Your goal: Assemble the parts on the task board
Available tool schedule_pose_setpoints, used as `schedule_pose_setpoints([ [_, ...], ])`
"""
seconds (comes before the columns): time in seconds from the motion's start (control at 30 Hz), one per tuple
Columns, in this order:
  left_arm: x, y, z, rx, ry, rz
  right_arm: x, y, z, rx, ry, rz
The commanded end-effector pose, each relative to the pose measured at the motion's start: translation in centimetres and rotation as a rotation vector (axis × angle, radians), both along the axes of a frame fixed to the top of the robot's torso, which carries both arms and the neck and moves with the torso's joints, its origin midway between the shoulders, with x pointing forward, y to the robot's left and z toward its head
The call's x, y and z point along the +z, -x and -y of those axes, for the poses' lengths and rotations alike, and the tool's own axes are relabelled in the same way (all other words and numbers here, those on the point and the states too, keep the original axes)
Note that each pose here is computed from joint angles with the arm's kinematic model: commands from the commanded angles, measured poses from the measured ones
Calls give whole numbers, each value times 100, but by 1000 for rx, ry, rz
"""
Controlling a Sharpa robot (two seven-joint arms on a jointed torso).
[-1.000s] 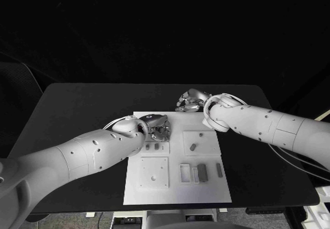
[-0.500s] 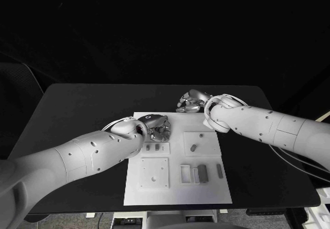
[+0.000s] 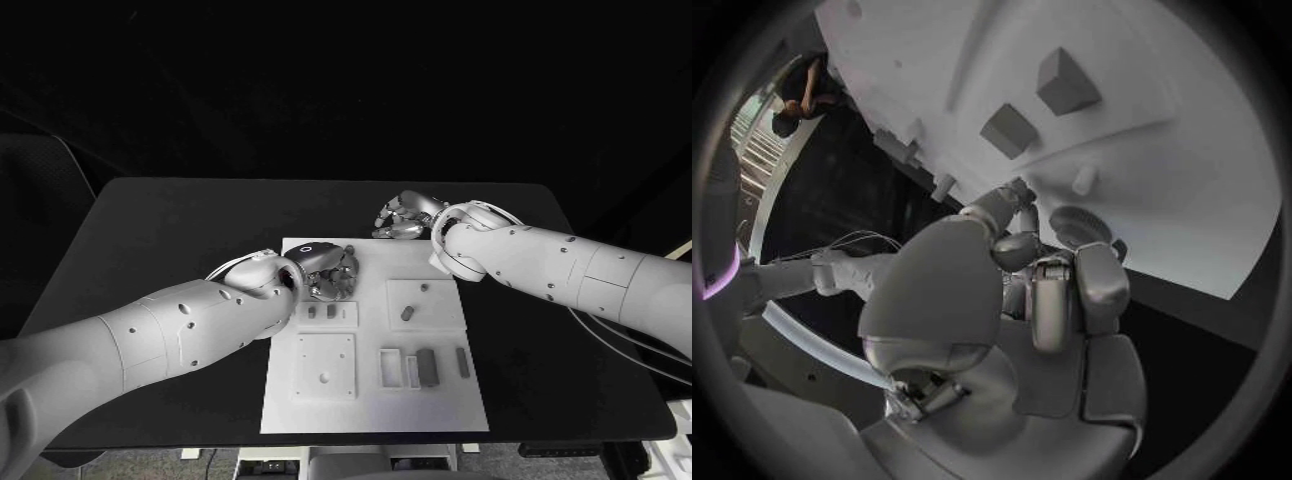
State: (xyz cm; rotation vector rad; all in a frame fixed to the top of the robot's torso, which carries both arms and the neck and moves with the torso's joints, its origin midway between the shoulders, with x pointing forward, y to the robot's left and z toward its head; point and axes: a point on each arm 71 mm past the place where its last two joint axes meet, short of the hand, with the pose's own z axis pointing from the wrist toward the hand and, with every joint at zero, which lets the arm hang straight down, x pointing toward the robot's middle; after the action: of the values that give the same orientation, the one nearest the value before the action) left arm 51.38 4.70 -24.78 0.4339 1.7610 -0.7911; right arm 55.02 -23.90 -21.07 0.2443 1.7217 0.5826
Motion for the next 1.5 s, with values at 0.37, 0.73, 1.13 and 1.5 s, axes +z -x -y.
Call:
schedule_pose_setpoints([
  [0.37, 275, -13, -198, 6, 44, 53, -4, 2, 21, 3, 3, -7],
  [0.73, 254, -43, -386, 23, 18, 14, -4, 4, 11, 6, 2, -9],
  [1.13, 198, -76, -475, 15, -13, -12, -5, 3, 6, 7, 2, -9],
  [1.5, 160, -80, -491, 7, -29, -28, -7, 3, 6, 7, 3, -11],
])
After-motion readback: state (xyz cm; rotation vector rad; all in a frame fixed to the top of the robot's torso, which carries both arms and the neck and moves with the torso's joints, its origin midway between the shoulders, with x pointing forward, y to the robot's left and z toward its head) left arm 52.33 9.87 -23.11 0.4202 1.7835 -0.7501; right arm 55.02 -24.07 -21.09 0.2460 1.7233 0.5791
